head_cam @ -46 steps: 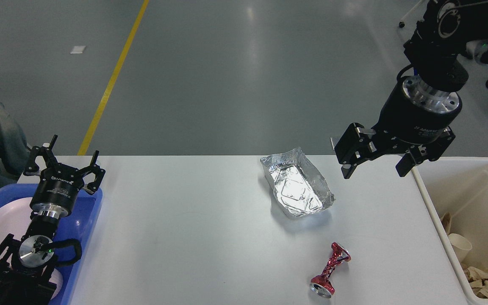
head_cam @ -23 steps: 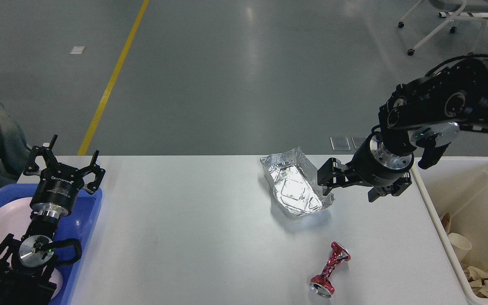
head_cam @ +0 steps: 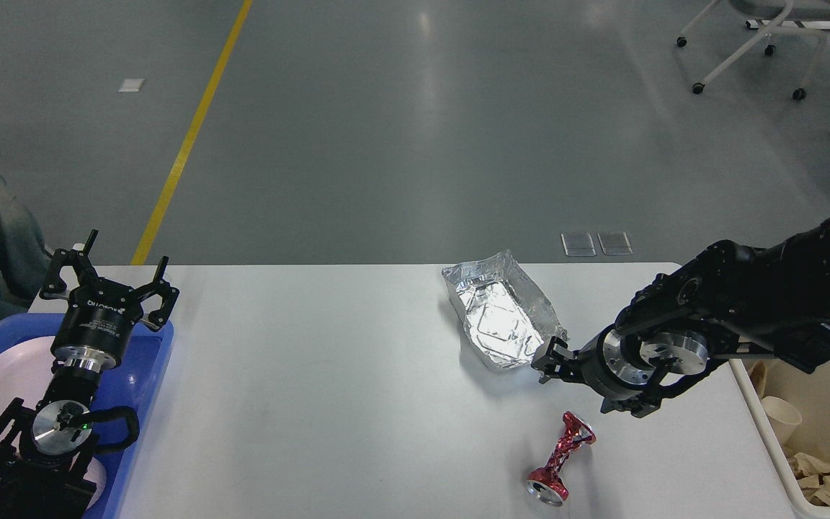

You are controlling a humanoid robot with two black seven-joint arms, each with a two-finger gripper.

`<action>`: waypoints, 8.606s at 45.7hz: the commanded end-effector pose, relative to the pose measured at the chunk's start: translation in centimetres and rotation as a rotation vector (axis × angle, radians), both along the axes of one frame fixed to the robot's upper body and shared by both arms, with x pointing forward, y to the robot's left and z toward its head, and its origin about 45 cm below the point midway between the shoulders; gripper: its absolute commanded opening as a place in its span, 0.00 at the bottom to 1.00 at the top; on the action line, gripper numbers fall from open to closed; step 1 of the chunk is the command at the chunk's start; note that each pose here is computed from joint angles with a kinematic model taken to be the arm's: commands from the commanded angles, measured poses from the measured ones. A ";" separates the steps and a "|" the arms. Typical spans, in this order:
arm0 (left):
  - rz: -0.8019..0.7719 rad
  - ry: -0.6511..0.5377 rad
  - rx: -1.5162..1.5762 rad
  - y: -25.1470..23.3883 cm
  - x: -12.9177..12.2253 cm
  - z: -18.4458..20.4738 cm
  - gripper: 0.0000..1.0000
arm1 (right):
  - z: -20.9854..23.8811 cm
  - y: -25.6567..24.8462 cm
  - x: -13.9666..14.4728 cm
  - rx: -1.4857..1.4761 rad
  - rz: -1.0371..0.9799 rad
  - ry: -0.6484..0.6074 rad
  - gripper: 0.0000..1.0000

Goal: Tidy desktop
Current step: 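Lower the right gripper onto the foil bag edge and grasp it, then lift the foil bag into the white bin and release it, then raise the right gripper out of the bin and move it toward the red can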

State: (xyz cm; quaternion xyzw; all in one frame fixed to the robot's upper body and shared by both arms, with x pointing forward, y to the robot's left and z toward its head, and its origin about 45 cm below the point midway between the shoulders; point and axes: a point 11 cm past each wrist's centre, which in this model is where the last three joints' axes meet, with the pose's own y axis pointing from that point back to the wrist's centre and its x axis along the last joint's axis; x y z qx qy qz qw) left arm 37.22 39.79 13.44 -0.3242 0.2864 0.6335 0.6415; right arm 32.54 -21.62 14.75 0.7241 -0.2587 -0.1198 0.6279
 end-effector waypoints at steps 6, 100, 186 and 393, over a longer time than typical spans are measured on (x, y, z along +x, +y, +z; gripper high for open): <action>0.000 0.000 0.000 0.0 0.0 0.0 0.96 | -2.2 -0.1 3.7 0.139 -0.341 -0.065 0.88; 0.000 0.000 0.000 0.0 0.0 0.0 0.96 | -2.7 -1.5 5.0 0.141 -0.374 -0.103 0.00; 0.000 0.000 0.000 0.0 0.0 0.0 0.96 | 6.7 -39.8 -4.0 -0.566 -0.224 -0.075 0.00; 0.000 0.000 0.000 0.0 0.0 0.0 0.96 | 13.7 -4.9 -1.2 -0.078 0.310 0.157 0.91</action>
